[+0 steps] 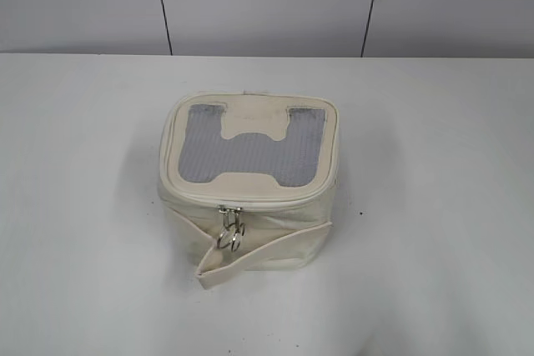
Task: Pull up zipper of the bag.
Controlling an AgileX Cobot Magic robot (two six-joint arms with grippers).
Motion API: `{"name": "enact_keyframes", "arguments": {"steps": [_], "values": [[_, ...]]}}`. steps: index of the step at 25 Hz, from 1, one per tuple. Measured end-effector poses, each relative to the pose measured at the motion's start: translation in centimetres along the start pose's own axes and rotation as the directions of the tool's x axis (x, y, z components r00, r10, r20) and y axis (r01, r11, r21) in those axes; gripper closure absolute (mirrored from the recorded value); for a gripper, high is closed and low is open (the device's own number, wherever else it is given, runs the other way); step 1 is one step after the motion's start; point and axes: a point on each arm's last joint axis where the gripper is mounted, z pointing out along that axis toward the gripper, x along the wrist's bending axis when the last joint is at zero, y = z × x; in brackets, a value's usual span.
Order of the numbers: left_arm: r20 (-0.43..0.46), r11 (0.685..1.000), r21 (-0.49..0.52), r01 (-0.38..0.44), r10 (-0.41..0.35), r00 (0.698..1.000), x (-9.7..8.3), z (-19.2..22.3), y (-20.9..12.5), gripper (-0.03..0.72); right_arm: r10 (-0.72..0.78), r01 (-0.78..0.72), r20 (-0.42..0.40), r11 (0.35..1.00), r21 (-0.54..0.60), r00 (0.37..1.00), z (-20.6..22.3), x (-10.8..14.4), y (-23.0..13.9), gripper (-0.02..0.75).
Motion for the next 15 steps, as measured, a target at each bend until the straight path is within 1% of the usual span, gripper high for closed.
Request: {"name": "enact_keyframes", "arguments": {"steps": [15], "values": [[0.004,1.0,-0.001,0.002,-0.002,1.0,-0.03,0.0,0.0,0.437,0.0,0.0,0.0,1.0,-0.002,1.0,0.0,0.0,0.02,0.143]]}}
